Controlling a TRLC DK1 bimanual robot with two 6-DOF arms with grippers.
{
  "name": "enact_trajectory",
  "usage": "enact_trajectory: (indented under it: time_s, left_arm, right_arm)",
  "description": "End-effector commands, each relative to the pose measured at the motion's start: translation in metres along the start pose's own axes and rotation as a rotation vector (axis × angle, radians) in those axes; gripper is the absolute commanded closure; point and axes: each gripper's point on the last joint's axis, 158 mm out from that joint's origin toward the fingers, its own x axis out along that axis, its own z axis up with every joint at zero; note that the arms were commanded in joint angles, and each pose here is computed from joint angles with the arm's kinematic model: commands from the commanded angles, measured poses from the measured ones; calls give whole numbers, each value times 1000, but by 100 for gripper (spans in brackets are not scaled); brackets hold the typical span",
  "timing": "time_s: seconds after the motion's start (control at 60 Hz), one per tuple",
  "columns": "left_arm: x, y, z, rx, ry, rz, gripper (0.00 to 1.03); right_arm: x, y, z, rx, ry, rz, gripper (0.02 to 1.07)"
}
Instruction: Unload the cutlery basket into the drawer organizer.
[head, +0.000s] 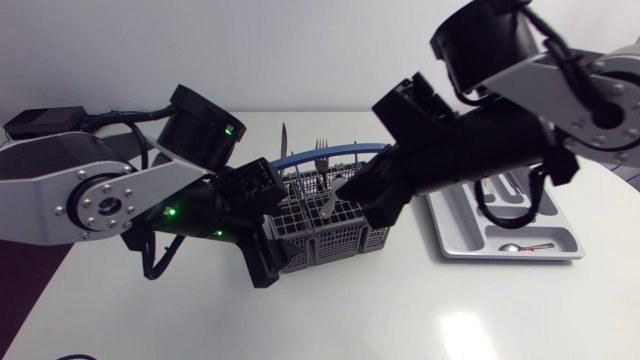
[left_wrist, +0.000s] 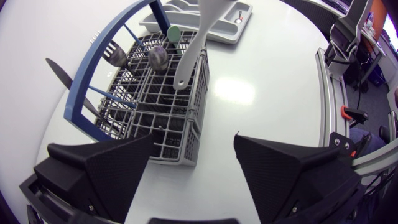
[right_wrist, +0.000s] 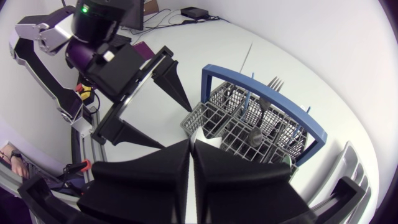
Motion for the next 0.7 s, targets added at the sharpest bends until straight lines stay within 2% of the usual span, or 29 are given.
enact_trajectory:
  time_s: [0.0,0.183,0.317,0.467,0.683]
  left_arm:
    - [9,-8,-13,-12,31,-27,14]
    - [7,-6,-9,-4,22,-21,14]
    - [5,-5,-3,5,7,-20,14]
    - [4,-5,2,10,-6,-26,14]
    - [3,-4,5,15,-13,-23,14]
  right_arm:
    - [-26,-6,6,30,-40,-24,101]
    - [-71,-42,-25,135,-31,-151,101]
    - [-96,-96,-71,253,19,-300,101]
    - [-110,-150,-139,396,126,-447,101]
    - [-123,-202,-210,475,260,-664,101]
